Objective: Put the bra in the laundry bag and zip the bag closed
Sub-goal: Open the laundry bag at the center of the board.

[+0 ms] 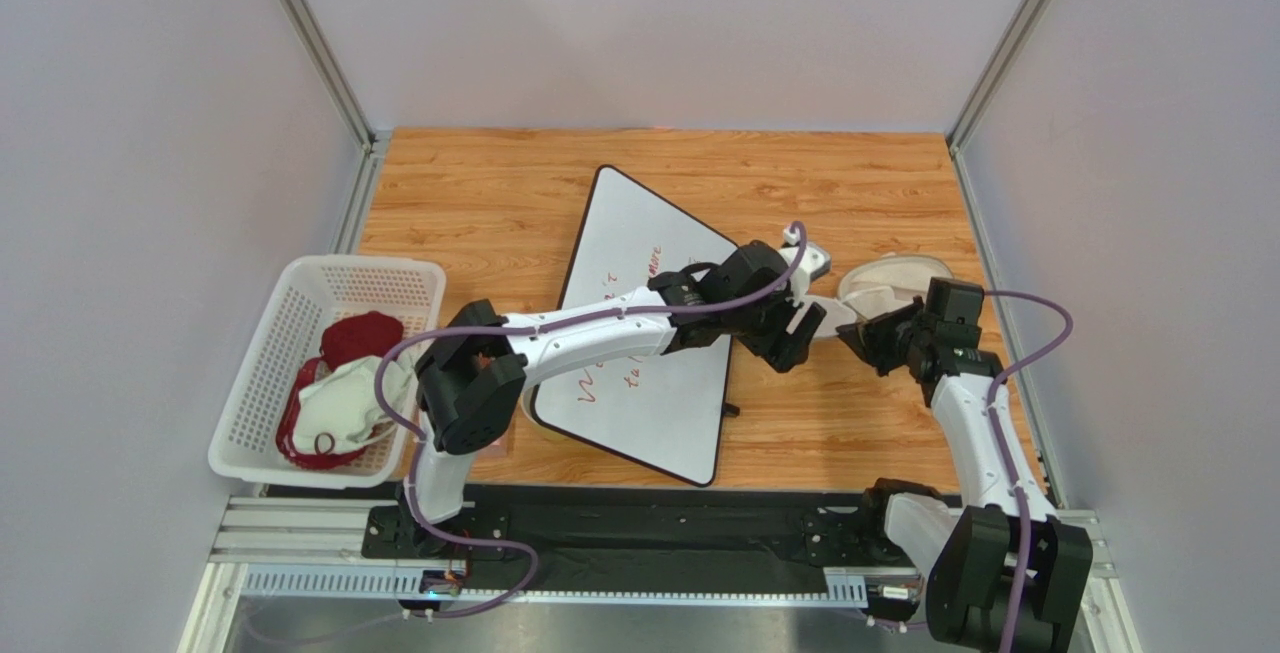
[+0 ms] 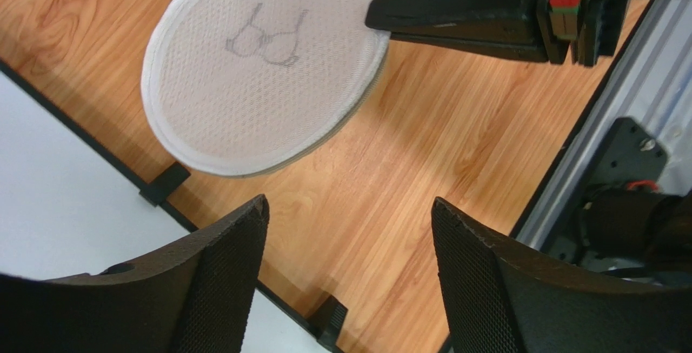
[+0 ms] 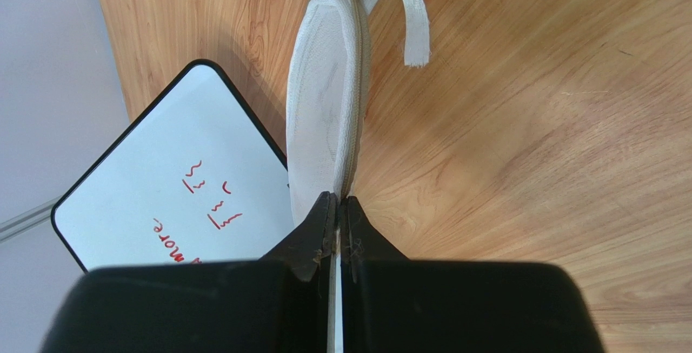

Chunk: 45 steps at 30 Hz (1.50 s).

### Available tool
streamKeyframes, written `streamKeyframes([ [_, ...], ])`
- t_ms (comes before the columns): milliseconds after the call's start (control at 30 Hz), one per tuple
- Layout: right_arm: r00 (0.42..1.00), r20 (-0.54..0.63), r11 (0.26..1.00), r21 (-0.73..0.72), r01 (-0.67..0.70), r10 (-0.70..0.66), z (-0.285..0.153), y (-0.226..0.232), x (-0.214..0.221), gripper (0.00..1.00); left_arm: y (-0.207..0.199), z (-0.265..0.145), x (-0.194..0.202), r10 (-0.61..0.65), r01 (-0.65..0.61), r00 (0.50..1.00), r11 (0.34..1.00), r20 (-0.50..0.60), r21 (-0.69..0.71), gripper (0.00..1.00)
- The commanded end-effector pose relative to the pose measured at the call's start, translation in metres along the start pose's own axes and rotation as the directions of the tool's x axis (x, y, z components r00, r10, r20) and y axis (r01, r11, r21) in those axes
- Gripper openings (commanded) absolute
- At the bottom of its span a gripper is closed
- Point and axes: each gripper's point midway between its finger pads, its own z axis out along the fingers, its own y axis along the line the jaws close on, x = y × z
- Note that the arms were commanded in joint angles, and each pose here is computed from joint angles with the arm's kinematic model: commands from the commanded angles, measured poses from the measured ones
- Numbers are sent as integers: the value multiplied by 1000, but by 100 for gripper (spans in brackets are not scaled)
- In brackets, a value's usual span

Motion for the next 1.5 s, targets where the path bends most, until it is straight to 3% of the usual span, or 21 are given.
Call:
streamKeyframes([
  [0, 1000, -8, 997, -77, -12, 11, -8, 24, -5, 0, 3, 11, -7, 290, -289, 955, 957, 58, -34, 81],
  [167, 1000, -17, 997, -80, -16, 15, -10, 24, -3, 0, 16, 22, -13, 474, -463, 877, 878, 77, -120, 86],
  [367, 999, -33, 996, -88, -15, 12, -18, 26, 1, 0, 37, 50, -15, 568, -555, 823, 808, 8, -198, 82],
  [467, 1000, -30, 996, -90, -5, 2, -25, 27, 0, 0, 43, 52, -26, 608, -585, 794, 771, 20, -251, 63],
  [500, 1000, -26, 995, -97, 0, -2, -28, 27, 0, 0, 46, 50, -31, 623, -595, 782, 756, 19, -272, 49],
  [567, 1000, -21, 996, -89, 7, -9, -33, 24, -2, 0, 46, 45, -45, 651, -613, 758, 727, 28, -309, 39],
  [600, 1000, -14, 996, -89, 15, -16, -36, 24, -3, 0, 45, 42, -51, 678, -635, 734, 703, 30, -321, 26],
  [700, 998, 35, 996, -64, 60, -58, -44, 21, -13, 1, 35, 28, -71, 725, -661, 685, 661, 72, -356, 0],
  [800, 987, 77, 989, -7, 144, -144, -53, 21, -24, 32, 27, 10, -92, 802, -696, 594, 551, 61, -461, 0],
  [833, 983, 76, 986, 27, 163, -164, -58, 18, -26, 46, 26, 5, -97, 839, -720, 543, 490, 41, -492, 0],
  [933, 954, 143, 964, 68, 258, -265, -74, 27, -42, 56, 24, -15, -107, 871, -730, 492, 413, 1, -544, 0],
  [1000, 927, 201, 948, 106, 301, -317, -85, 35, -57, 57, 27, -19, -100, 883, -749, 468, 379, -30, -543, 0],
  [1167, 884, 233, 910, 191, 368, -406, -79, 38, -82, 54, 21, -56, -116, 939, -765, 339, 239, -58, -598, 0],
  [1300, 897, 134, 891, 246, 383, -422, -52, 33, -88, 44, 22, -73, -124, 954, -767, 284, 167, -94, -619, 0],
  [1467, 917, 13, 910, 133, 392, -398, -21, 44, -67, 34, 19, -89, -134, 966, -738, 240, 116, -98, -665, 0],
])
